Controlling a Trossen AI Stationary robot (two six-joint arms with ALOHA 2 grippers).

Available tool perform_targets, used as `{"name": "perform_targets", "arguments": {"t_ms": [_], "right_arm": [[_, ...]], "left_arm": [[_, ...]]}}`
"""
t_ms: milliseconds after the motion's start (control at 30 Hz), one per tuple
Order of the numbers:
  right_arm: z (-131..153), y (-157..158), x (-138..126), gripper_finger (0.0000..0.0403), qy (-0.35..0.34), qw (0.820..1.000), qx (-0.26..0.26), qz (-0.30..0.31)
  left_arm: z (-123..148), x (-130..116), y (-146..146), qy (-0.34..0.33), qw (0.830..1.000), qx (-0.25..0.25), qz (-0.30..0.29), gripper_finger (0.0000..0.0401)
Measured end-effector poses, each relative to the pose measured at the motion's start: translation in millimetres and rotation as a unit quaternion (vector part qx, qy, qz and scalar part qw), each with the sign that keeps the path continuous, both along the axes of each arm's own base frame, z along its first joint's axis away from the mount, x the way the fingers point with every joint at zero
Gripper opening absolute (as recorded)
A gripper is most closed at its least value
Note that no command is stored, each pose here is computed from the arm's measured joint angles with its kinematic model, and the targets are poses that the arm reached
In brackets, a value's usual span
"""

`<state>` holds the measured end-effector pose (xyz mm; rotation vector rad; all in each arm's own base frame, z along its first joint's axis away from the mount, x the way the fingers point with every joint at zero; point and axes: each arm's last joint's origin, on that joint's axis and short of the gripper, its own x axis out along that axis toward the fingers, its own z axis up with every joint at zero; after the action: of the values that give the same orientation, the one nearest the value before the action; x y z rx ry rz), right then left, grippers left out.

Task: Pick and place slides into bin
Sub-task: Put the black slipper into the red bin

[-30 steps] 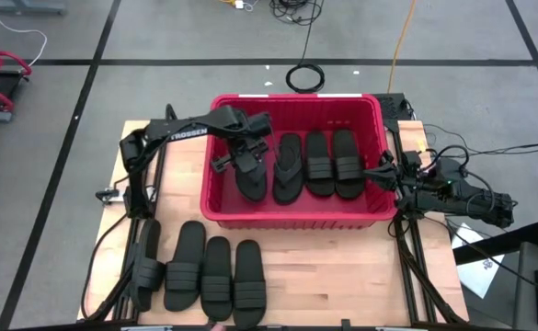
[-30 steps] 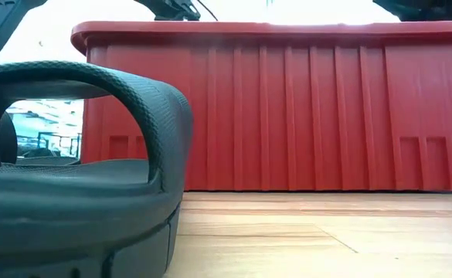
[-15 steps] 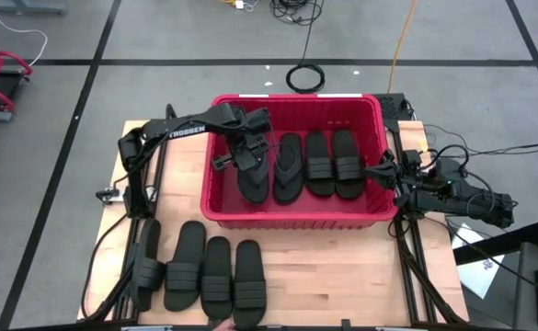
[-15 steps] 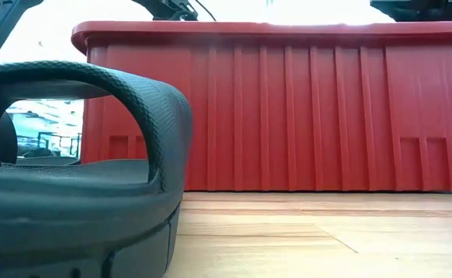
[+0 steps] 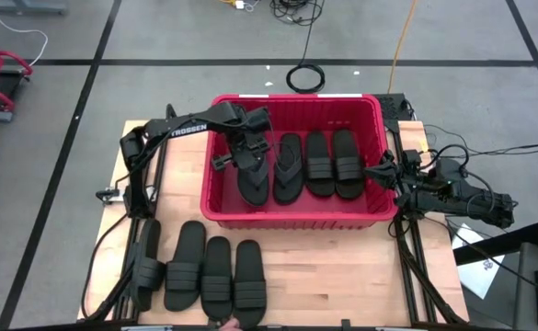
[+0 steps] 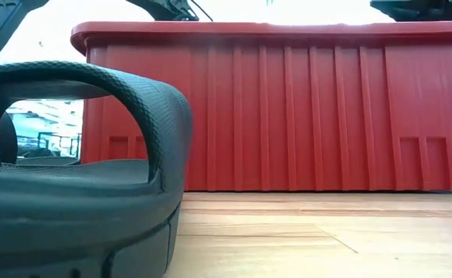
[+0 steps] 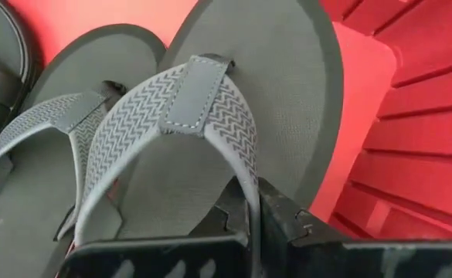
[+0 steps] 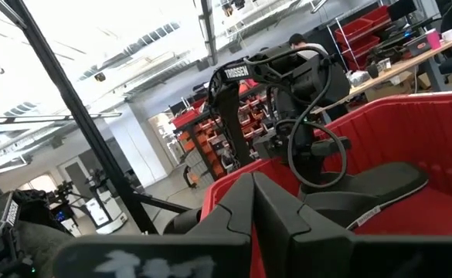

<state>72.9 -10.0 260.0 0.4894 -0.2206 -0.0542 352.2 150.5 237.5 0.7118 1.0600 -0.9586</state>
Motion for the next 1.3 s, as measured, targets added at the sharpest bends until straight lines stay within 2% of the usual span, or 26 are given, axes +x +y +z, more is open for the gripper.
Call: {"name": "perform_targets", "arguments": {"t_ms": [133, 600, 667, 733, 767, 833, 900, 933, 1000, 1167, 1233, 1300], "right_arm": [[0, 0, 0, 0.0000, 0.000, 1.000, -0.001, 0.000], [0, 0, 0, 0.0000, 0.001, 1.000, -0.001, 0.000], [0, 0, 0, 0.0000, 0.000, 1.000, -0.002, -0.001], [0, 0, 0, 0.0000, 0.001, 1.000, -0.003, -0.001], [0, 0, 0, 0.0000, 0.001, 1.000, -0.005, -0.001], [0, 0, 0, 0.0000, 0.000, 1.000, -0.011, -0.003], [0, 0, 0, 0.0000, 0.001, 1.000, -0.024, -0.004], [1, 0, 0, 0.0000, -0.001, 1.000, -0.025, -0.005], [1, 0, 0, 0.0000, 0.000, 1.000, -0.026, -0.006], [1, 0, 0, 0.0000, 0.000, 1.000, -0.027, -0.005], [1, 0, 0, 0.0000, 0.000, 1.000, -0.027, -0.004], [1, 0, 0, 0.0000, 0.000, 1.000, -0.027, -0.004]], "left_arm": [[-3, 1, 0, 0.003, 1.000, -0.009, 0.000, 0.0000], [-8, 1, -3, 0.036, 0.995, -0.072, 0.054, 0.0000], [1, 6, -7, 0.019, 0.997, -0.067, 0.044, 0.0000], [21, 31, -3, -0.121, 0.992, -0.003, 0.020, 0.0000], [25, 40, -4, -0.148, 0.989, 0.026, 0.016, 0.0000], [40, 30, -13, -0.111, 0.992, 0.047, 0.023, 0.0000], [73, 35, -14, -0.192, 0.977, 0.089, 0.010, 0.0000], [83, 35, -17, -0.204, 0.974, 0.096, 0.002, 0.0000], [92, 32, -21, -0.191, 0.978, 0.089, 0.000, 0.0000], [93, 33, -25, -0.193, 0.978, 0.079, -0.012, 0.0000], [86, 30, -23, -0.185, 0.981, 0.063, -0.011, 0.0000], [67, 30, -22, -0.157, 0.986, 0.062, -0.013, 0.0000]]}}
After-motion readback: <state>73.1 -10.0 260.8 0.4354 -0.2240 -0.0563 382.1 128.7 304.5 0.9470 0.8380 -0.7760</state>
